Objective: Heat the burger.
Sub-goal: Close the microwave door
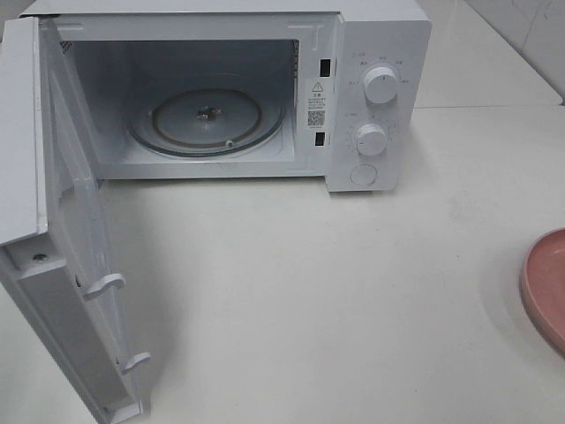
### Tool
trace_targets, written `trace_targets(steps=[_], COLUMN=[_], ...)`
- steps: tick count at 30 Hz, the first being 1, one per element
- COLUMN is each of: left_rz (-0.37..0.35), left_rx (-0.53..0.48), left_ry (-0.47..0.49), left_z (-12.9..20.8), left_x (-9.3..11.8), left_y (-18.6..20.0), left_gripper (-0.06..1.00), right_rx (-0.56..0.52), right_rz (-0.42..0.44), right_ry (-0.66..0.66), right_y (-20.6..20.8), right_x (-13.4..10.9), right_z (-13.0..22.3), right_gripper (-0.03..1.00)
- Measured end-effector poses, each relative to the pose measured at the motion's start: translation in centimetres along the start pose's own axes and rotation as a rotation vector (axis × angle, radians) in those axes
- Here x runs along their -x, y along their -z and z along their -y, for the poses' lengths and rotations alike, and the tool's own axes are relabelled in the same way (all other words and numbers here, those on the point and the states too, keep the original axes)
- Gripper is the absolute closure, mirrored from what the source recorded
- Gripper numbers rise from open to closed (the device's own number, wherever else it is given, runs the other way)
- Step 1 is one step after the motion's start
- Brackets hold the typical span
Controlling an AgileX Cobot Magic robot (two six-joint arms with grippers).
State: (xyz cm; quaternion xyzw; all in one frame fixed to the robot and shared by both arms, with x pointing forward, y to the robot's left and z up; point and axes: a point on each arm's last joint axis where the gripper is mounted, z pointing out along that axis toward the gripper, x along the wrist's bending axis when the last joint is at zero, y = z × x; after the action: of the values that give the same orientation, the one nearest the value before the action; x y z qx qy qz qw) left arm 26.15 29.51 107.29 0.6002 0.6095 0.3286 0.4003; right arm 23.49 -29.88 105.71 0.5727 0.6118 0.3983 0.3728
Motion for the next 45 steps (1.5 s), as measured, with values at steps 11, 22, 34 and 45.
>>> trace_targets(steps=[11,22,34,45], left_rz=[-0.042,-0.083,-0.034,0.168], left_rx=[-0.036,-0.044,0.248,0.25], left_ry=[-0.02,-0.078,-0.123,-0.231], left_z=[-2.3,-1.6,0.2,0.7], left_x=[-0.4,-1.2,-1.4,1.0], left_y=[-3.4,-9.2,-15.3,-19.5], left_gripper=[0.51,0.94,0.94,0.94], right_rx=[0.0,0.0,0.0,0.0], right_rz=[0.0,0.0,0.0,0.0], right_ry=[0.0,0.0,0.0,0.0], right_y=[0.0,0.0,0.0,0.0], right_x=[0.0,0.0,0.0,0.0], right_z=[0.0,0.0,0.0,0.0], right_gripper=[0.2,0.2,0.2,0.2])
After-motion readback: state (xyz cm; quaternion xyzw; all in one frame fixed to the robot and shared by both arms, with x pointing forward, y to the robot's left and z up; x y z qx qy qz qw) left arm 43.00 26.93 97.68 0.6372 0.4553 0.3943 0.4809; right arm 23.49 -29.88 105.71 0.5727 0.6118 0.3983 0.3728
